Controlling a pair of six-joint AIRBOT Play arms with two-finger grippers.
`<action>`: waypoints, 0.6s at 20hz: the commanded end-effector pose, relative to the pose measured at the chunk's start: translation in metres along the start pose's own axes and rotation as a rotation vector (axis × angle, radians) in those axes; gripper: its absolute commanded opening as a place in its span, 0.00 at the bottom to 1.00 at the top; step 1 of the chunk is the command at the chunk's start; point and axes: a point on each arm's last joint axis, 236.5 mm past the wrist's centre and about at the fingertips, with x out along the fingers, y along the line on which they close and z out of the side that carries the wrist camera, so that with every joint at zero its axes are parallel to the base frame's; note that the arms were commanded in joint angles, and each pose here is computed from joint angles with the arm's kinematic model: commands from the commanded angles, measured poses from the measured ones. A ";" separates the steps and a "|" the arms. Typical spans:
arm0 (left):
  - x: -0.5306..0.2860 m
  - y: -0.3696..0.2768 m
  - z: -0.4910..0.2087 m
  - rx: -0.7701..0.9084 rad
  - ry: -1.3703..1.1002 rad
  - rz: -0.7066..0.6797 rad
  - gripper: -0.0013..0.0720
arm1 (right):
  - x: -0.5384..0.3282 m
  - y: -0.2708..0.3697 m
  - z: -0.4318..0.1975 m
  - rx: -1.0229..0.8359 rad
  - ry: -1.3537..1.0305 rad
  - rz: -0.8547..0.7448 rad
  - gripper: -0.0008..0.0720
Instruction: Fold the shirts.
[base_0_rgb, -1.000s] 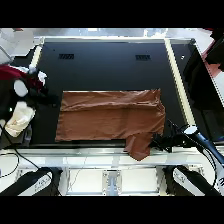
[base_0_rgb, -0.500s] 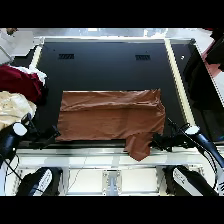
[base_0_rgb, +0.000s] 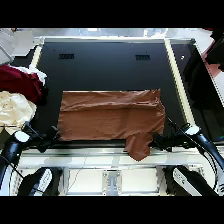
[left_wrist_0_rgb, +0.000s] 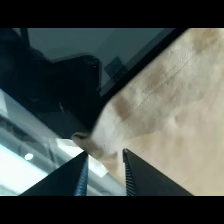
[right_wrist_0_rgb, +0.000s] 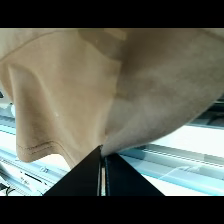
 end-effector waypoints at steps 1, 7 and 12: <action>0.005 -0.009 0.005 0.003 -0.013 -0.045 0.33 | 0.000 0.000 0.000 -0.001 -0.001 0.001 0.04; -0.003 -0.015 0.000 0.120 0.027 -0.048 0.04 | -0.015 0.014 0.004 -0.058 -0.028 0.013 0.04; -0.100 -0.080 0.034 0.329 -0.274 -0.213 0.04 | -0.104 0.058 0.008 -0.242 -0.208 -0.082 0.04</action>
